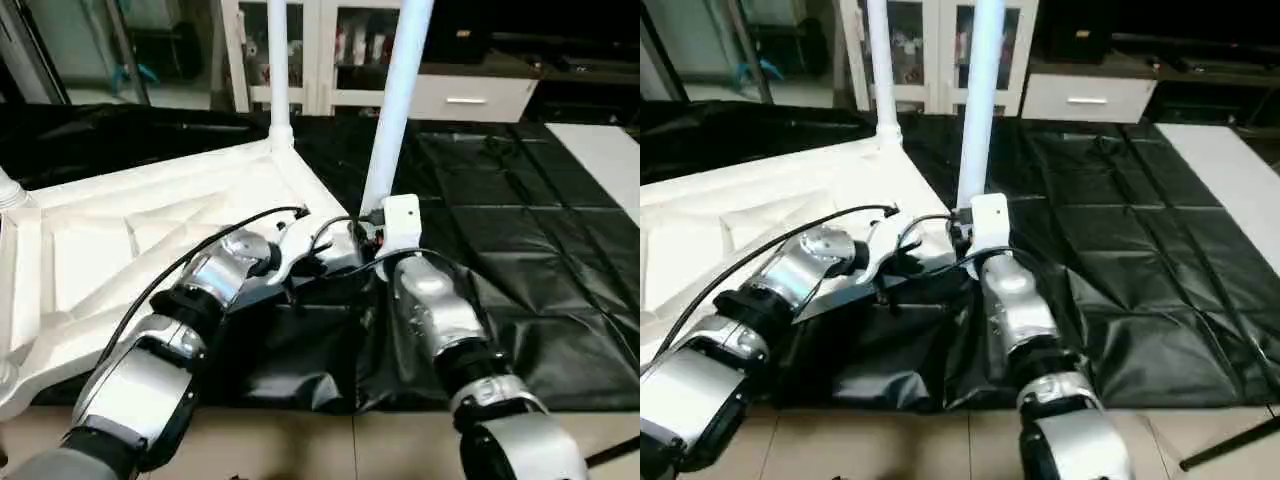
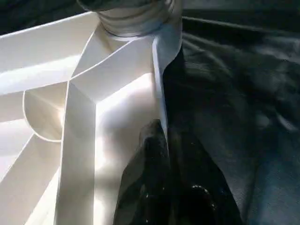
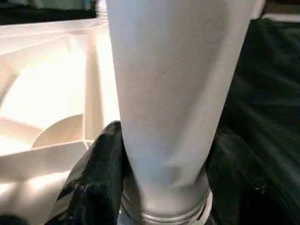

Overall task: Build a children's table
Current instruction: Rotate leg to tighten

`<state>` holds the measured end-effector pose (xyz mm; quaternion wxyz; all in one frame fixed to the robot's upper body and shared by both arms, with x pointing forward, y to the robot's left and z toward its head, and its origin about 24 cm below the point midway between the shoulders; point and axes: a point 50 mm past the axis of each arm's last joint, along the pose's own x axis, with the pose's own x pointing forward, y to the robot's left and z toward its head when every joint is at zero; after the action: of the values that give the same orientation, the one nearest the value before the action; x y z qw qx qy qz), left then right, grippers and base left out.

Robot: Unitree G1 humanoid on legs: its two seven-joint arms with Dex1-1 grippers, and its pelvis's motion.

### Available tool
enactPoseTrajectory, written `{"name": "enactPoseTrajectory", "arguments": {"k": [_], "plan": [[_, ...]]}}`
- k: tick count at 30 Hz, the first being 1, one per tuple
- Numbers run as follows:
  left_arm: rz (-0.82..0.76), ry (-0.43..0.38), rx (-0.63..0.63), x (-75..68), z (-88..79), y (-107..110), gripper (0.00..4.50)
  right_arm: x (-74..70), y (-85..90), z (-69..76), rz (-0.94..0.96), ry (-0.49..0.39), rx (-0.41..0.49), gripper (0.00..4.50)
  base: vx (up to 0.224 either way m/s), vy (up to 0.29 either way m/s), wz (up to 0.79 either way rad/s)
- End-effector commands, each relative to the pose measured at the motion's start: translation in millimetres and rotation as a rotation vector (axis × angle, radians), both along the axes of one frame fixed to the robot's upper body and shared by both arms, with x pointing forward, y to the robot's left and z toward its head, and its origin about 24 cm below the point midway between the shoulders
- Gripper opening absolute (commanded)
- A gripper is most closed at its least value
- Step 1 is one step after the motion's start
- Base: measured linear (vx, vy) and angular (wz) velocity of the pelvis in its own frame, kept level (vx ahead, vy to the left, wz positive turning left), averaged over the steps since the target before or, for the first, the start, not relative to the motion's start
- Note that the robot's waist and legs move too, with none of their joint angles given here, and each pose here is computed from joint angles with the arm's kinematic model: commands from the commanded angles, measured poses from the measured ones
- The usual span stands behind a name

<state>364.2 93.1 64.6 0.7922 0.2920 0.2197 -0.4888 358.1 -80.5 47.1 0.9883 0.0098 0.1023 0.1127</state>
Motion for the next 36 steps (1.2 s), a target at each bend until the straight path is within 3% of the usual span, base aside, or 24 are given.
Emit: {"name": "enactPoseTrajectory", "arguments": {"k": [1, 4, 5, 8, 10, 14, 17, 19, 20, 22, 23, 29, 36], "plan": [[-0.092, -0.024, -0.010, -2.1, 4.2, -19, 0.00, -2.7, 5.8, -9.3, 0.018, 0.048, 0.016, 2.05, 0.050, 0.003, 0.01], [-0.088, -0.019, -0.001, -2.1, 1.7, -16, 0.00, -2.1, 10.3, 5.0, 0.147, -0.032, 0.124, 2.05, 0.021, 0.002, 0.00], [-0.091, -0.012, 0.002, -2.8, 0.4, -14, 0.00, -2.3, 7.3, 11.7, 0.192, -0.080, 0.119, 2.60, 0.000, 0.000, 0.00], [-0.103, -0.002, 0.011, -4.2, -1.7, -12, 0.00, -2.6, -0.1, 15.8, 0.238, -0.098, 0.094, 2.78, 0.000, 0.000, 0.00], [-0.106, 0.001, 0.015, -4.8, -2.8, -11, 0.00, -2.5, -4.8, 17.8, 0.250, -0.108, 0.083, 3.16, 0.000, 0.000, 0.00], [-0.140, 0.035, 0.029, -9.0, -6.8, -3, 0.00, -8.2, -33.8, 27.5, 0.418, -0.092, 0.068, 3.44, 0.000, 0.000, 0.00], [-0.223, 0.093, 0.040, -16.9, -11.6, 4, 0.00, -25.0, -60.2, 31.9, 0.669, -0.077, -0.062, 3.63, 0.000, 0.000, 0.00], [-0.242, 0.105, 0.041, -18.7, -12.4, 5, 0.00, -28.3, -64.9, 32.2, 0.710, -0.072, -0.092, 3.66, 0.000, 0.000, 0.00], [-0.298, 0.137, 0.060, -24.0, -13.5, 9, 0.00, -35.4, -75.9, 31.9, 0.783, -0.034, -0.135, 3.91, 0.000, 0.000, 0.00], [-0.344, 0.166, 0.073, -29.0, -14.3, 12, 0.00, -41.9, -86.0, 32.1, 0.845, 0.000, -0.172, 3.91, 0.000, 0.000, 0.00], [-0.409, 0.222, 0.079, -38.2, -15.9, 15, 0.00, -54.2, -102.5, 33.1, 0.944, 0.080, -0.208, 3.91, 0.000, 0.000, 0.00], [-0.447, 0.254, 0.086, -45.4, -19.5, 17, 0.00, -62.1, -110.6, 33.9, 1.009, 0.131, -0.229, 3.91, 0.000, 0.000, 0.00], [-0.460, 0.271, 0.097, -50.9, -20.6, 21, 0.00, -64.2, -94.7, 27.1, 1.112, 0.168, -0.213, 3.91, 0.000, 0.000, 0.00]]}}
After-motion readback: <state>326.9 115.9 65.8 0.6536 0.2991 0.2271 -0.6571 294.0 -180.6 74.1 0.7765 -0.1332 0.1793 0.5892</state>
